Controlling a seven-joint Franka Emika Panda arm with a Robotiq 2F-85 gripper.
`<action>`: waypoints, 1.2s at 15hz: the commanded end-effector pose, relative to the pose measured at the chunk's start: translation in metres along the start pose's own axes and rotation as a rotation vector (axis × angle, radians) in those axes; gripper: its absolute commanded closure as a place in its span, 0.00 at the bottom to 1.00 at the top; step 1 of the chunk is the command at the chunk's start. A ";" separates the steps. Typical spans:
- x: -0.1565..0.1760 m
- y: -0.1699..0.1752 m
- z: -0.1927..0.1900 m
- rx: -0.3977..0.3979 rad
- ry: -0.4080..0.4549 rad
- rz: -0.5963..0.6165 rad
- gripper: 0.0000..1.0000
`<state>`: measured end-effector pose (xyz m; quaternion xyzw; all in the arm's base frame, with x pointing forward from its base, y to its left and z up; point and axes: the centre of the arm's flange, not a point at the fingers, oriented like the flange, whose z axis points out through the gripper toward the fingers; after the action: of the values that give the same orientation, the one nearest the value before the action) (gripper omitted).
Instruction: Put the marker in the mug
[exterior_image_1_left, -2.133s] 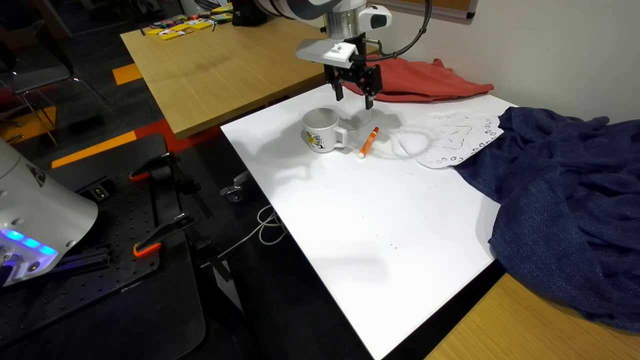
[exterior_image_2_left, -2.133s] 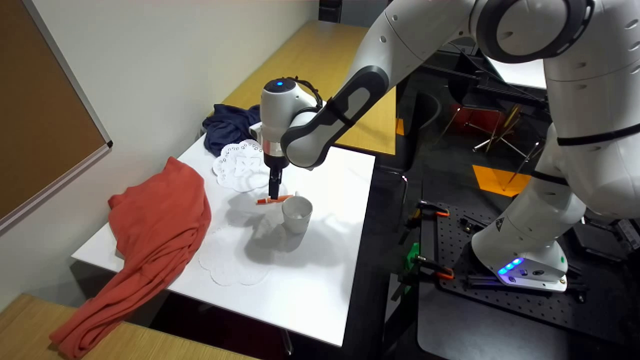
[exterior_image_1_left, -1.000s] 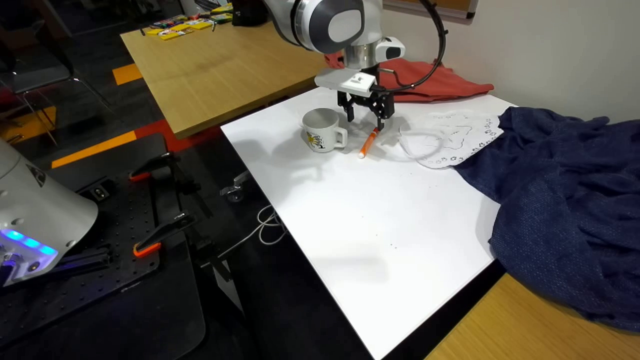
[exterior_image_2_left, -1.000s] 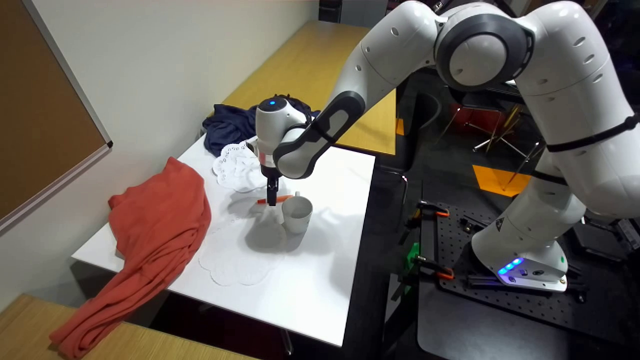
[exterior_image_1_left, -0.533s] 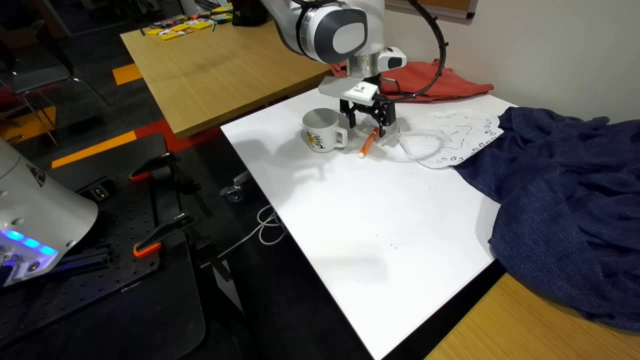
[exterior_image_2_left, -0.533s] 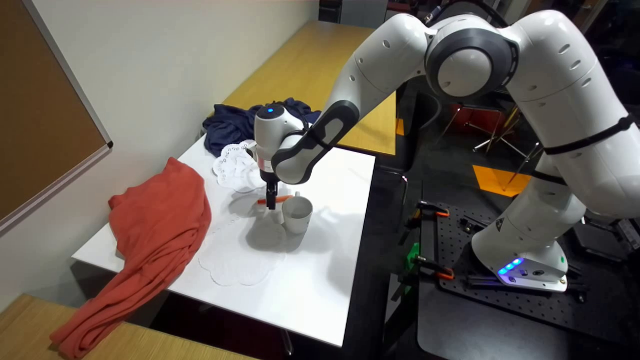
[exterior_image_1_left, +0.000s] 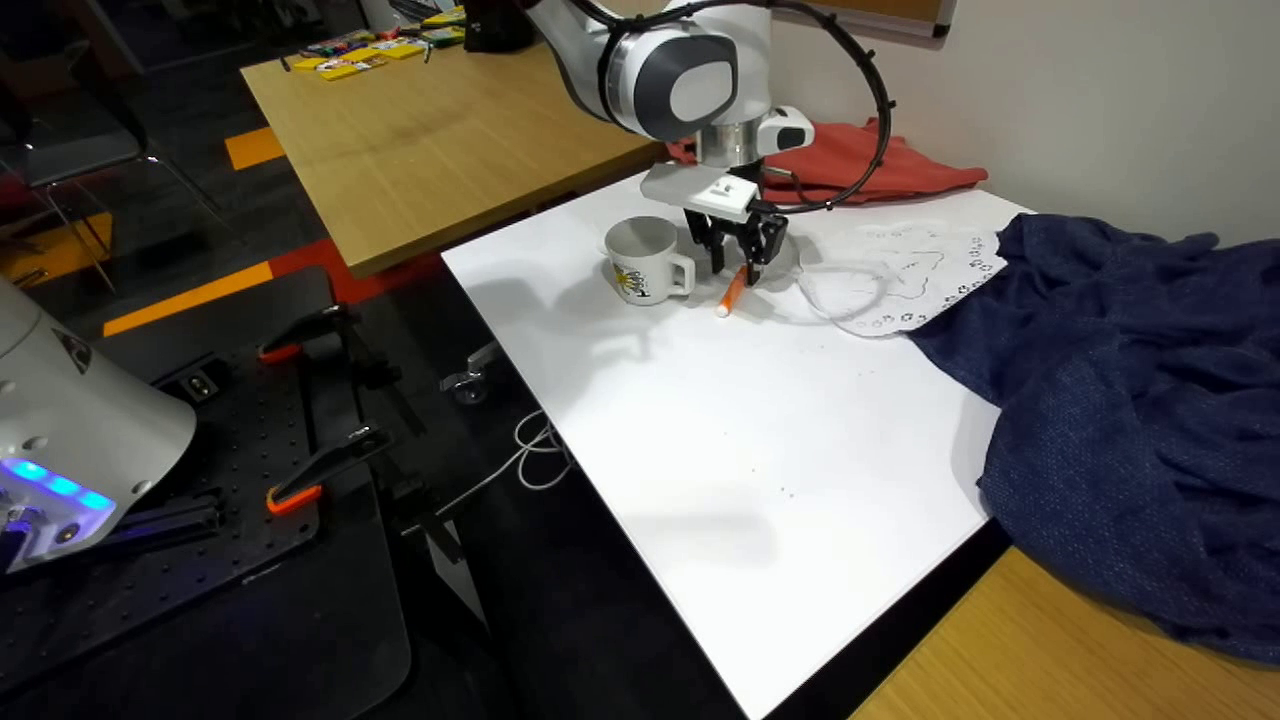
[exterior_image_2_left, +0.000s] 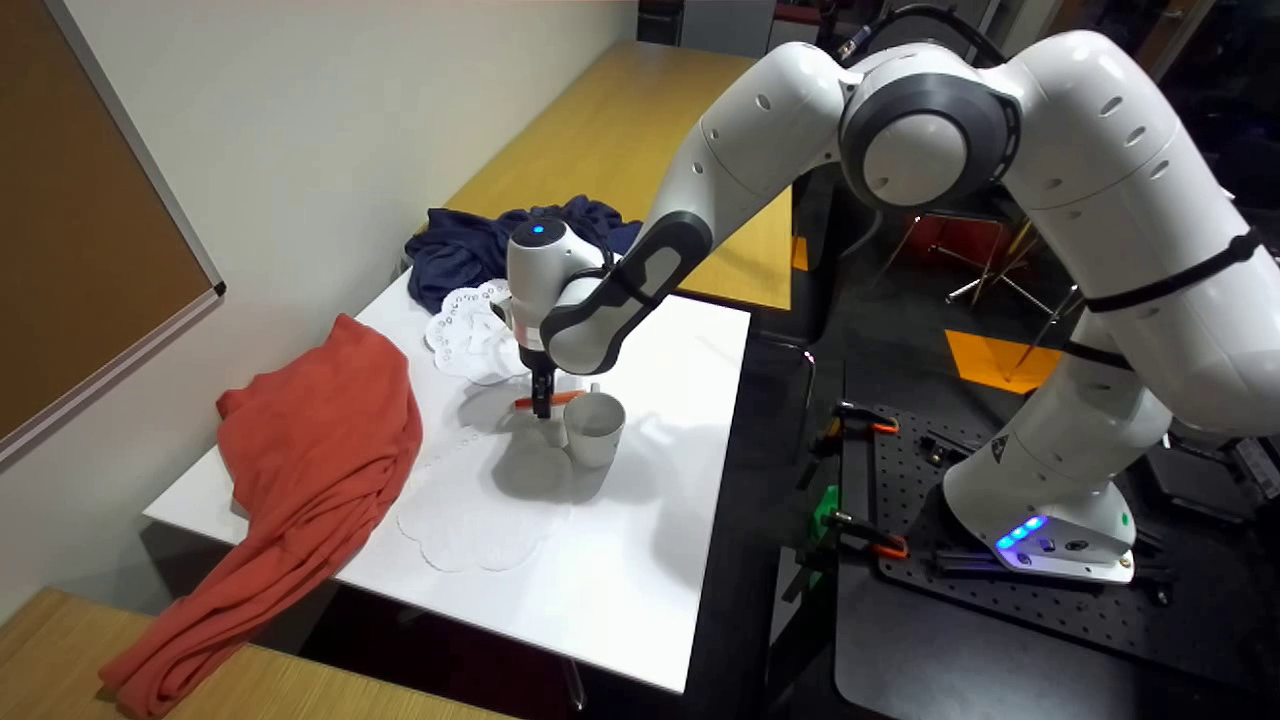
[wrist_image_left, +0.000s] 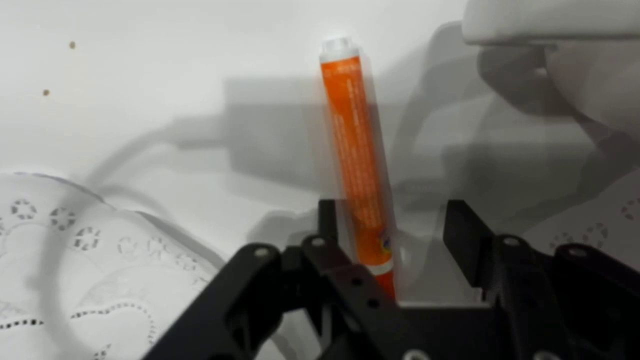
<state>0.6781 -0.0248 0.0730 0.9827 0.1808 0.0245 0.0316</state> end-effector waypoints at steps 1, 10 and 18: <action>0.007 0.007 0.000 -0.008 -0.004 -0.011 0.73; 0.000 0.007 -0.035 -0.009 0.046 0.042 0.95; -0.019 0.002 -0.127 -0.036 0.106 0.063 0.95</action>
<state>0.6886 -0.0294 0.1602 0.9836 0.1577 0.0774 0.0400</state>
